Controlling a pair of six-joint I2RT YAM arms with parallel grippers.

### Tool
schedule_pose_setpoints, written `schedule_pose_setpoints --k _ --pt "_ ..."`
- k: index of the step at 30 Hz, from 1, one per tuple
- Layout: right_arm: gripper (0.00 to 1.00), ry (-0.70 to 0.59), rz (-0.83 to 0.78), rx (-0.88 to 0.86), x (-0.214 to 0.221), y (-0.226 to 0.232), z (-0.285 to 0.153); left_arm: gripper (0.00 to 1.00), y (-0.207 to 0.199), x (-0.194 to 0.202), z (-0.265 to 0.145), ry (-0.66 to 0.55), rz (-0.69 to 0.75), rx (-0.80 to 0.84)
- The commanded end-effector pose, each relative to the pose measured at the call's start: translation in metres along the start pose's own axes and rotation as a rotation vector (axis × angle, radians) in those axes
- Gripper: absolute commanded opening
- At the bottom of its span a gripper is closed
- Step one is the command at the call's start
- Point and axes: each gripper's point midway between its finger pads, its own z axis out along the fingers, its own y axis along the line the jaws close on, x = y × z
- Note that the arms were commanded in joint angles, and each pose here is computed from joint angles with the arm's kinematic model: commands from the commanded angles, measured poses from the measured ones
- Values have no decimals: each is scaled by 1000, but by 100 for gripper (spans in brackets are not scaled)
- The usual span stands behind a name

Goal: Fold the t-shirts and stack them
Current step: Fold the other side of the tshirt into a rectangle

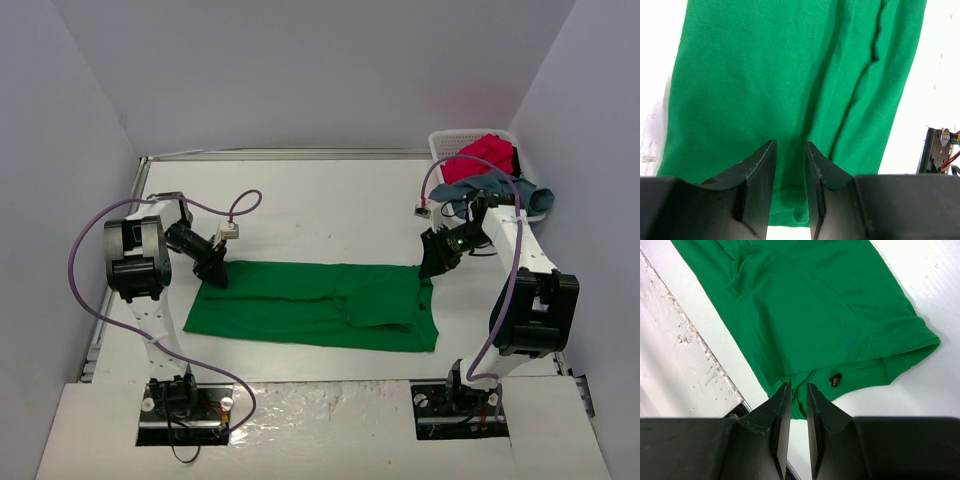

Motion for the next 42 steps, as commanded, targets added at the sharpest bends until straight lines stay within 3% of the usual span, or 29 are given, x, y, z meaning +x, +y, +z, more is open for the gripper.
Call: schedule_pose_setpoints --k 1,30,38,42 --pt "15 23 26 -16 8 5 -1 28 -67 -4 -8 18 -157 192" --pt "16 24 31 -19 9 4 1 26 -95 12 -2 40 -150 205" --pt "16 26 30 -23 9 5 2 25 -101 -8 -15 2 -118 172" --pt "15 18 27 -12 6 5 -1 19 -94 -24 -22 -38 -128 133"
